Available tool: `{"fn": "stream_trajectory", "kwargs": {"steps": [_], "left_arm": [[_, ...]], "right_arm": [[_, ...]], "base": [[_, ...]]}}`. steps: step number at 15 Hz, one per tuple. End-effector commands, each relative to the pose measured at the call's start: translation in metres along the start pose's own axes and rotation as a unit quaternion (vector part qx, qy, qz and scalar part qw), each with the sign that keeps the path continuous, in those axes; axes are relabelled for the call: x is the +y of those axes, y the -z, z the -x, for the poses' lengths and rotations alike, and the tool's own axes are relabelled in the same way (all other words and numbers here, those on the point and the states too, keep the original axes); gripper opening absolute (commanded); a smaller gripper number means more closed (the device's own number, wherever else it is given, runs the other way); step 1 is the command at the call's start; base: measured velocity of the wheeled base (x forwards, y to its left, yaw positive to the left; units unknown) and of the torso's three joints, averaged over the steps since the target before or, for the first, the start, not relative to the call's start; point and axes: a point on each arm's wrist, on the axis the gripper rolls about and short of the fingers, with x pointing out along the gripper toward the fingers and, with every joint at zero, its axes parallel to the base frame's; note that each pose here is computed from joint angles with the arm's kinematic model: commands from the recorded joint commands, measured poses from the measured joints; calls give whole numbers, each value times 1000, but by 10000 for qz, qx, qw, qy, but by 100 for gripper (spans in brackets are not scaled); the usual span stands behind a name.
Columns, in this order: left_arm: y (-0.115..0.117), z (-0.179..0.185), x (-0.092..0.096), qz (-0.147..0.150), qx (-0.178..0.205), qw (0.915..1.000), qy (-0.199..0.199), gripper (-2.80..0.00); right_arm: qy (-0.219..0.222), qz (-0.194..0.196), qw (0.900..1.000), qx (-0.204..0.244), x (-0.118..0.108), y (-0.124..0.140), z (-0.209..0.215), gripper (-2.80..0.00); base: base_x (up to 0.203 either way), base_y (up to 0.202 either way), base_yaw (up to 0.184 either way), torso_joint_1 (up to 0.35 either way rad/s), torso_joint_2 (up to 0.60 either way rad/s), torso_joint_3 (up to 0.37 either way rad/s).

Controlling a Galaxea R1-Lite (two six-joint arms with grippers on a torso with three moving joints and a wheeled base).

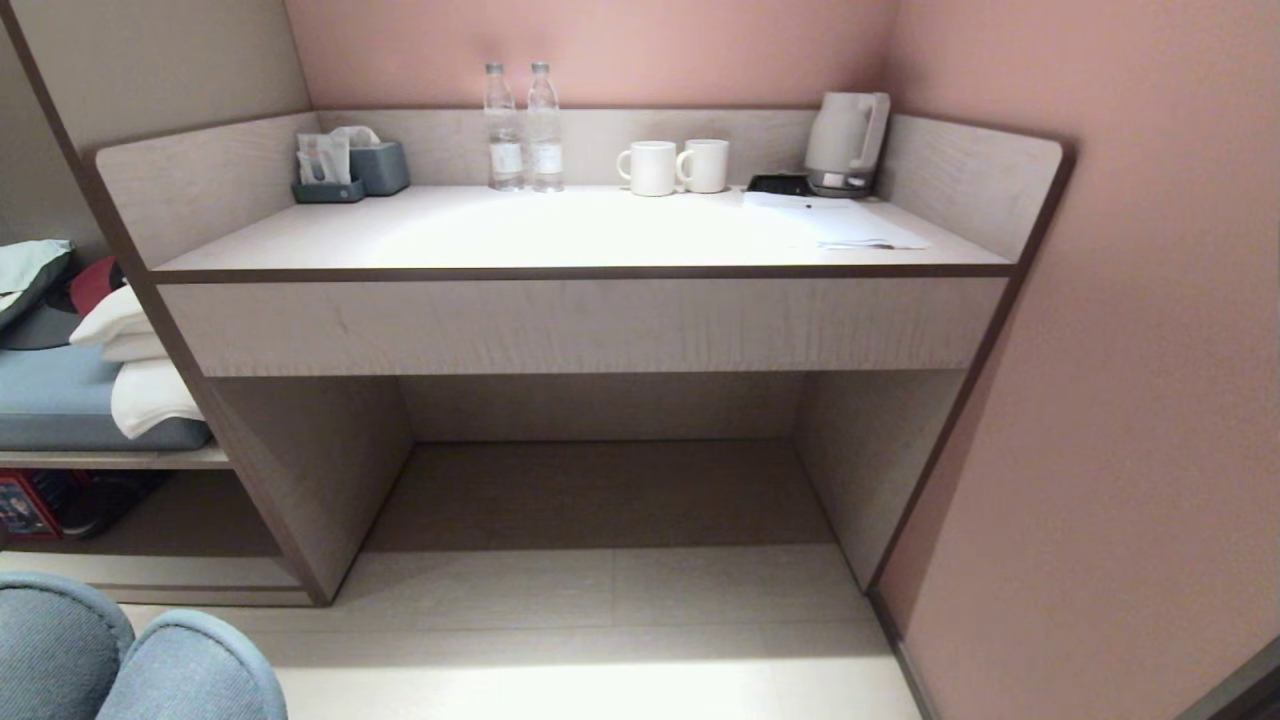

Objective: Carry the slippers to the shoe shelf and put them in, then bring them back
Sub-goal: Place the slippers into the shoe cabinet

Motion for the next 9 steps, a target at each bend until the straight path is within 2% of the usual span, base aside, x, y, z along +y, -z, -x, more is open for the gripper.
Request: {"fn": "stream_trajectory", "kwargs": {"steps": [1, 9], "left_arm": [[0, 0, 0, -8, 1, 10000, -1, -280], [0, 0, 0, -17, 1, 10000, 5, -280]], "right_arm": [[-8, 0, 10000, -5, 0, 0, 0, -280], [-7, 0, 10000, -5, 0, 0, 0, -280]], "base": [[0, 0, 0, 0, 0, 0], [0, 0, 0, 0, 0, 0]]}}
